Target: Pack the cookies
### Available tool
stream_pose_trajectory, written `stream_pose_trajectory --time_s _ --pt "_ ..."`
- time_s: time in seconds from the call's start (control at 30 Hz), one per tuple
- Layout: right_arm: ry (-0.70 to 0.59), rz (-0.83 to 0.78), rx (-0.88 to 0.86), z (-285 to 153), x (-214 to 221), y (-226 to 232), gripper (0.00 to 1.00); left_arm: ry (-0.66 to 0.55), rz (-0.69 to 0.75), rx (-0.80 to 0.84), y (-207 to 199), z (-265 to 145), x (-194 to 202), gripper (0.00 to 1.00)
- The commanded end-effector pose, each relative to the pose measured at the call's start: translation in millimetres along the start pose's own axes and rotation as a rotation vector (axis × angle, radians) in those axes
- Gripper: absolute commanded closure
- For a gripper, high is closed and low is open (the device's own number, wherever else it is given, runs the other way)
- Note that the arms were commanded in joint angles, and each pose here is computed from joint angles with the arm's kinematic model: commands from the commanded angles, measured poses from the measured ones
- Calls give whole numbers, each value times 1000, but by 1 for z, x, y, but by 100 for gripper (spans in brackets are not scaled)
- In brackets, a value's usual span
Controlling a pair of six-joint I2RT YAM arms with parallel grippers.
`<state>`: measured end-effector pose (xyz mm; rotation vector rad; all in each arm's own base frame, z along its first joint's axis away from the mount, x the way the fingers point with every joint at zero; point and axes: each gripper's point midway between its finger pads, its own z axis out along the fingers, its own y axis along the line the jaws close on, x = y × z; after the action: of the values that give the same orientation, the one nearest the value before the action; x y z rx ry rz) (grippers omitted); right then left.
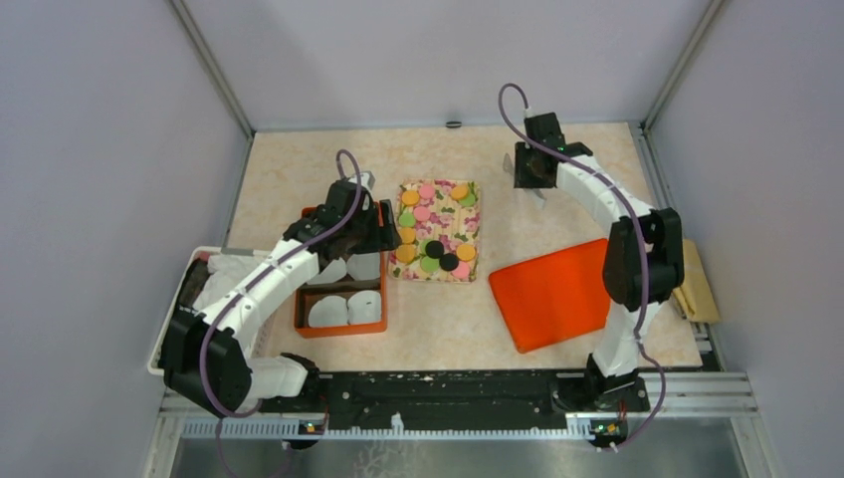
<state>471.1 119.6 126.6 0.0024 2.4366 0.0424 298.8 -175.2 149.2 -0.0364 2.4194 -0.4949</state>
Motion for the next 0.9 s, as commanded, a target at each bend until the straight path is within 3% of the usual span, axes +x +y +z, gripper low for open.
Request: stream_pose_trajectory --time_s 0.0,0.2,0.33,0.87 --pt "-194 -49 -85 -71 -34 32 62 -53 -3 10 -3 -10 -10 26" --pt "-282 -141 -154 -130 -14 73 62 -51 1 -5 0 -9 -10 25" --pt "-256 -190 -240 -146 14 99 62 -54 -1 -21 3 -8 -10 25" --pt "-132 -330 -418 -132 92 185 59 -94 -12 -74 13 -18 -17 18"
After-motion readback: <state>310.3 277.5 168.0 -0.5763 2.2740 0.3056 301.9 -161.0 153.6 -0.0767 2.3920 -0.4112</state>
